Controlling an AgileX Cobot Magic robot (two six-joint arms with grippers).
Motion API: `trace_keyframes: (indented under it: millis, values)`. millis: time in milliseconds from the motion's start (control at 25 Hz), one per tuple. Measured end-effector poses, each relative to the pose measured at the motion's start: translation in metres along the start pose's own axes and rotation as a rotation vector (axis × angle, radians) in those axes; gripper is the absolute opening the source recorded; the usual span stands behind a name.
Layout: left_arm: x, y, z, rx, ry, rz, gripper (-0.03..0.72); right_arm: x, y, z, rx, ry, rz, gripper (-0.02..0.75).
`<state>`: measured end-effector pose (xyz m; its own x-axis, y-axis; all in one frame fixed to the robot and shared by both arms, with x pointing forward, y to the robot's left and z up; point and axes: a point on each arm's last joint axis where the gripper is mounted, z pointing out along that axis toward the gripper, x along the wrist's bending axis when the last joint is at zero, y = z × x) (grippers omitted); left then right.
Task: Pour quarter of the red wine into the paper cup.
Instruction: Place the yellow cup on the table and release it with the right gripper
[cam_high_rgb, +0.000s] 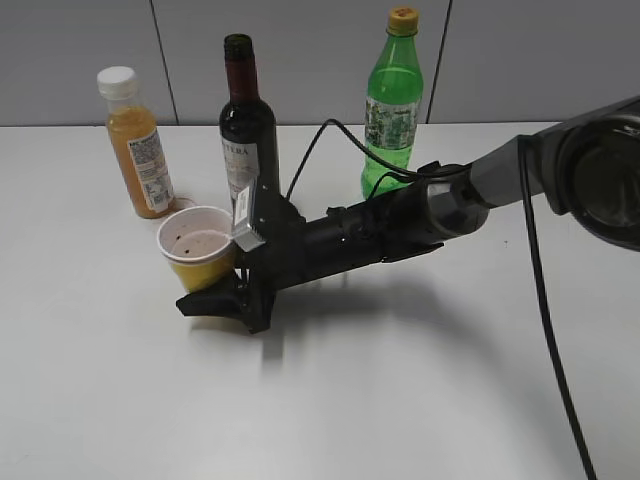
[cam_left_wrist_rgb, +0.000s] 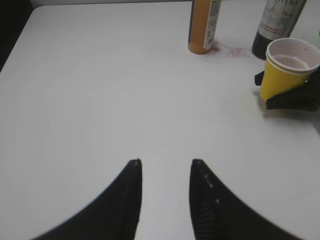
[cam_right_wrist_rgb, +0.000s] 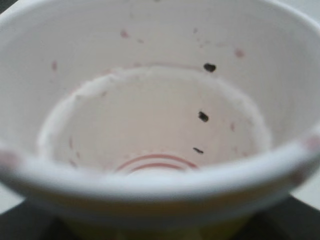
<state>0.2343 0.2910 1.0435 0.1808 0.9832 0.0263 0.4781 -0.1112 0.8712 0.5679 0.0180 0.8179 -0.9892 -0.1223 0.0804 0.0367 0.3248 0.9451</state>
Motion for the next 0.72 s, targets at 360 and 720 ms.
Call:
trace_keyframes:
  millis: [360, 720]
  values:
    - [0.0, 0.0, 0.0, 0.0, 0.0, 0.0, 0.239, -0.0008, -0.0106, 0.0015, 0.109, 0.038, -0.059, 0.449]
    - [0.0, 0.0, 0.0, 0.0, 0.0, 0.001, 0.239, -0.0027, -0.0095, 0.0001, 0.121, 0.024, -0.055, 0.627]
